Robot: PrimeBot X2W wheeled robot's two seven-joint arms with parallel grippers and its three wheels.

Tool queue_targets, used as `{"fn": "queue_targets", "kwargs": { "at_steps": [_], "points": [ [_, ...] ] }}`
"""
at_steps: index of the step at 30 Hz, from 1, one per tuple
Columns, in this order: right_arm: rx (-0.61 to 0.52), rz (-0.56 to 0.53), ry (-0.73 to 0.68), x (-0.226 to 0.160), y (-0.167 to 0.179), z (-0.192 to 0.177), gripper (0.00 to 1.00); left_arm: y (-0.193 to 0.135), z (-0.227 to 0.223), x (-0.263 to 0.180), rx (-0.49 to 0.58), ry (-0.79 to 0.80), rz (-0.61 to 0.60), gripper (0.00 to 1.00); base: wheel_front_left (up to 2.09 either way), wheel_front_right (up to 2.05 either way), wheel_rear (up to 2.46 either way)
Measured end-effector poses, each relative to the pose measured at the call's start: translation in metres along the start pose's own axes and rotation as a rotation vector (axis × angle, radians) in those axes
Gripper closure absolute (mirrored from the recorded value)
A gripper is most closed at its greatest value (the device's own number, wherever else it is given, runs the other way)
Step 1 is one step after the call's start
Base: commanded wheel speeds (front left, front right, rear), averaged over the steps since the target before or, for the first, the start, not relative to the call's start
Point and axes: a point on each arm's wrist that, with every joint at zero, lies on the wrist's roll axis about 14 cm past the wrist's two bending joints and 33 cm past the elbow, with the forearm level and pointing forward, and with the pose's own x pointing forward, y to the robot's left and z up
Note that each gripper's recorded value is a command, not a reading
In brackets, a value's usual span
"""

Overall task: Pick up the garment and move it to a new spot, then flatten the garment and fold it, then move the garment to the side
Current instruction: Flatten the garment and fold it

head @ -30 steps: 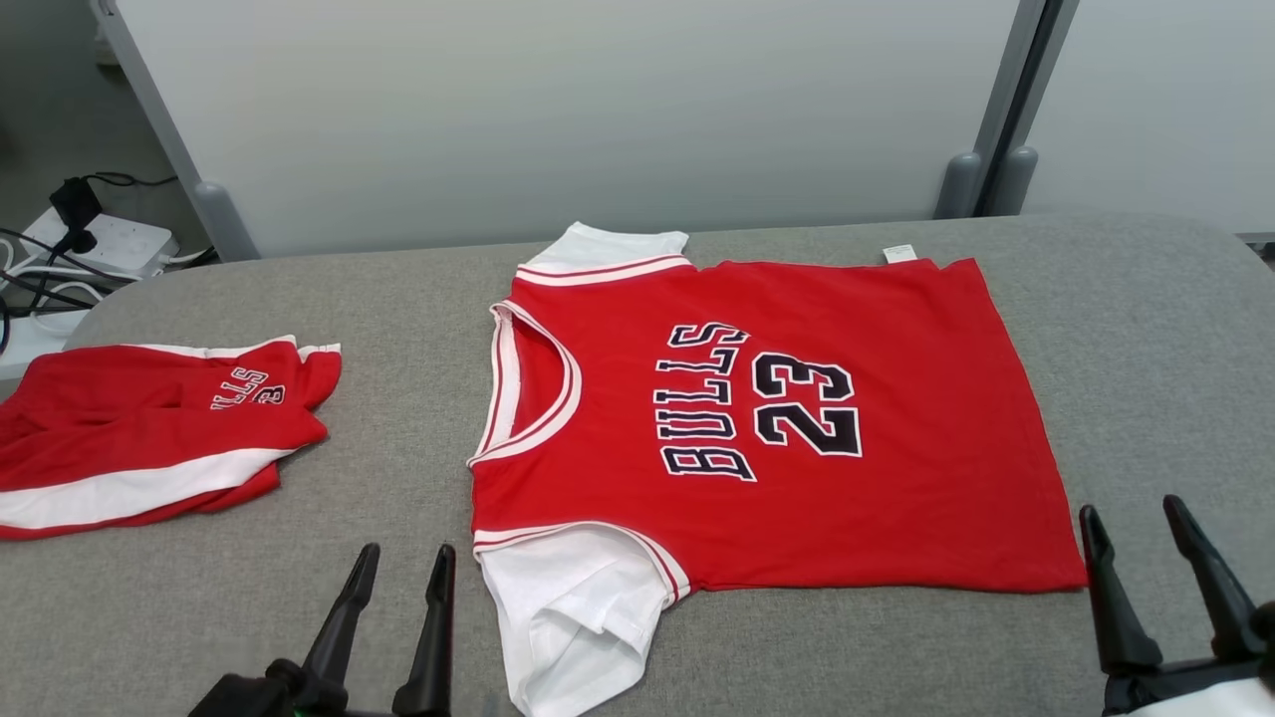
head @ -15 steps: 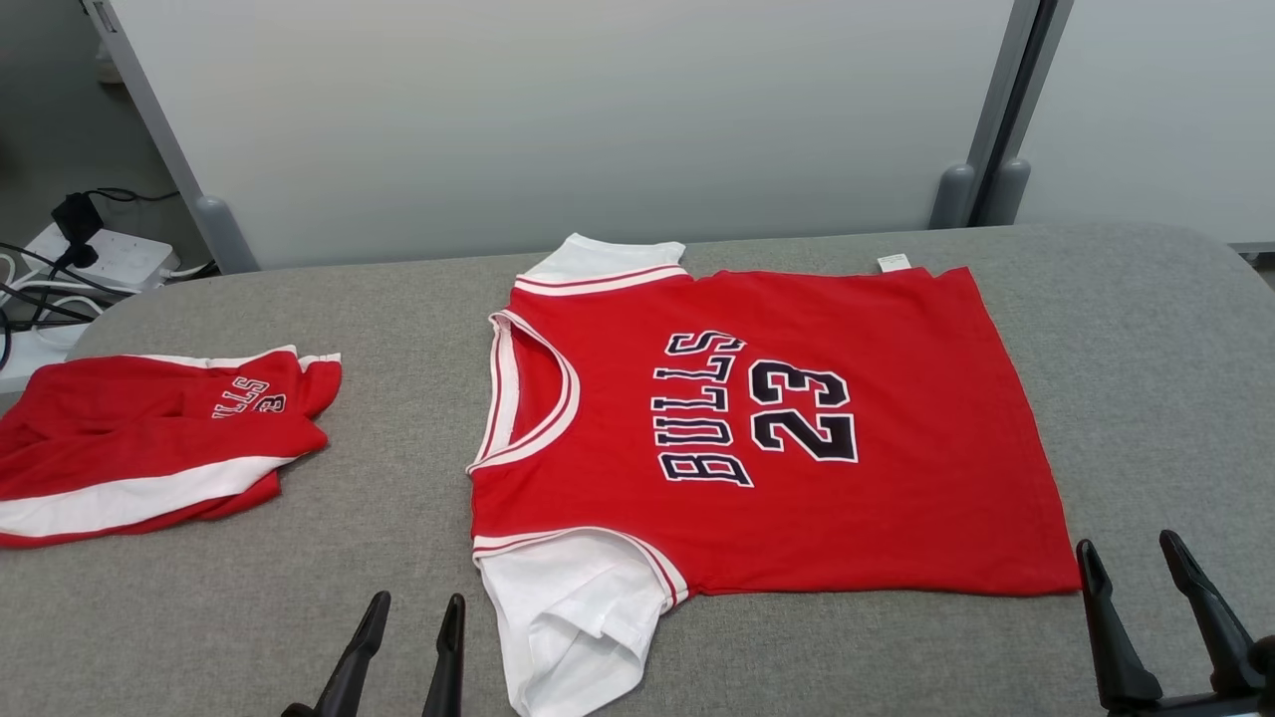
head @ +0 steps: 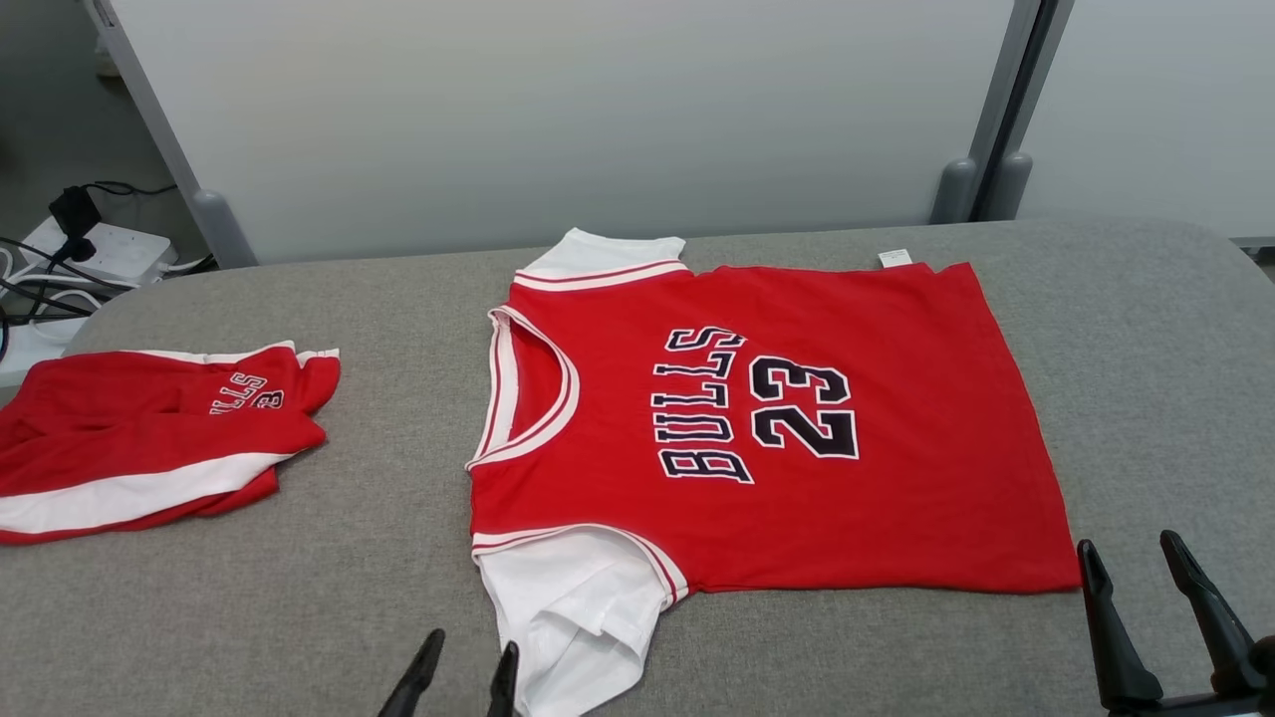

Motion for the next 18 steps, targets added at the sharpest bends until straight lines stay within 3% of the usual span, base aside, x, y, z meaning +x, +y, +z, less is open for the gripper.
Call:
{"fn": "queue_targets", "kwargs": {
  "at_steps": [9, 18],
  "points": [
    [0.0, 0.003, 0.037, 0.005, -0.001, -0.011, 0.0, -0.012, -0.052, -0.001, 0.147, 0.237, -0.043, 0.0, 0.0, 0.0, 0.0],
    [0.001, -0.005, 0.065, 0.01, -0.004, -0.019, 0.0, -0.01, -0.078, 0.011, 0.213, 0.377, -0.064, 0.0, 0.0, 0.0, 0.0]
  ]
}}
